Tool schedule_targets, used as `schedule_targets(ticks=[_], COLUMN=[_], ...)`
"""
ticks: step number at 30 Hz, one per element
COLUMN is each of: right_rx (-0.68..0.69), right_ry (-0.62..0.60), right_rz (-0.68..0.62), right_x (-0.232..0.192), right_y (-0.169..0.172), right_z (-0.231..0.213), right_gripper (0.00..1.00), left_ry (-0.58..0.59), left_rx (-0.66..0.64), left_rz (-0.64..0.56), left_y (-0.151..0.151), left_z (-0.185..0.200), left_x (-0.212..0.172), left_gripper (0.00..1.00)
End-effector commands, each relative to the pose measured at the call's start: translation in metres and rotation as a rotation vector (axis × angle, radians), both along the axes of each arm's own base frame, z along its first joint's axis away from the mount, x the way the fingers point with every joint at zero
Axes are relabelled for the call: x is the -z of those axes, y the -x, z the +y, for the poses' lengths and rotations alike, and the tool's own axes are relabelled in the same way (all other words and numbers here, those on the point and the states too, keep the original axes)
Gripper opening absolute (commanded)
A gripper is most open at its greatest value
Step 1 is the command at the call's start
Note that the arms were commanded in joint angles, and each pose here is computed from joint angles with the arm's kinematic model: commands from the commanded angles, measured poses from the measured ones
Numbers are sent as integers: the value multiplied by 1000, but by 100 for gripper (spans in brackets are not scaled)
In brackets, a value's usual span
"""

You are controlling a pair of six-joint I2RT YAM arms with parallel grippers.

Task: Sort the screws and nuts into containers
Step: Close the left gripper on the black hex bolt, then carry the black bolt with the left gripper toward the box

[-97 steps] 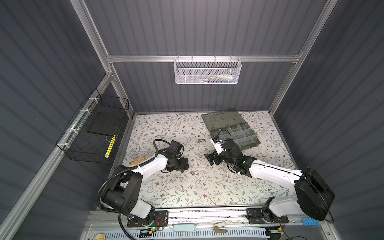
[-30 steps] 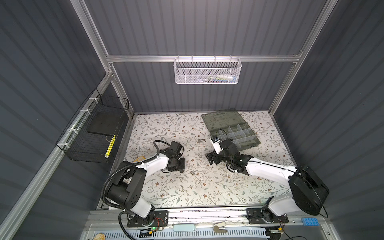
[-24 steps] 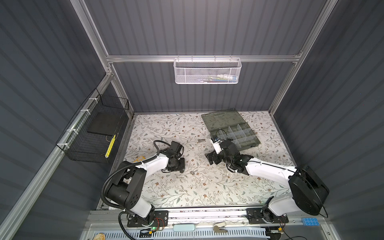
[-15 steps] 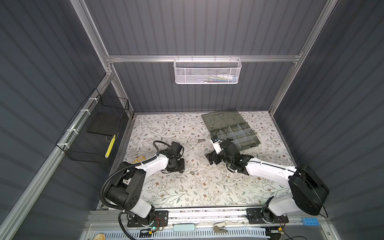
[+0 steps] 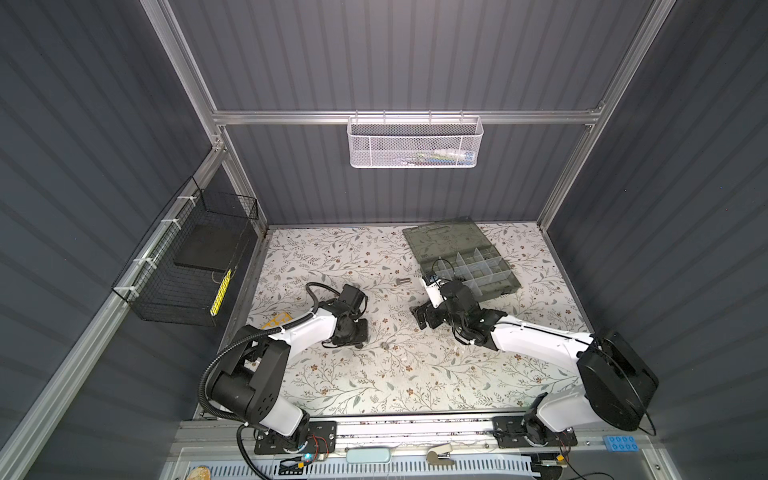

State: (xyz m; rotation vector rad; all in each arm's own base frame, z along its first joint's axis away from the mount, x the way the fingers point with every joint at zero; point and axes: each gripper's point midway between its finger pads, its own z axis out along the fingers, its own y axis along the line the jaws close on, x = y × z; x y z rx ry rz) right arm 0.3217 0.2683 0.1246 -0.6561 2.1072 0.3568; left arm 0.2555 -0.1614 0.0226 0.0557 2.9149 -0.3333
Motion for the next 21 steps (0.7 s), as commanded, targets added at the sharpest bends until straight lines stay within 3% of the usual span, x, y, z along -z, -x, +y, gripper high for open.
schedule_targets(ticks=[1, 21], right_rx=[17, 130], right_ry=[-31, -137], right_rz=[-23, -67], right_x=[-14, -37], right_y=[-4, -11], right_z=[1, -31], right_gripper=[99, 99], left_ry=[1, 51], left_rx=[0, 94], left_rz=[-17, -119], left_y=[0, -29], left_z=[0, -55], left_x=[-14, -53], left_gripper=[2, 1])
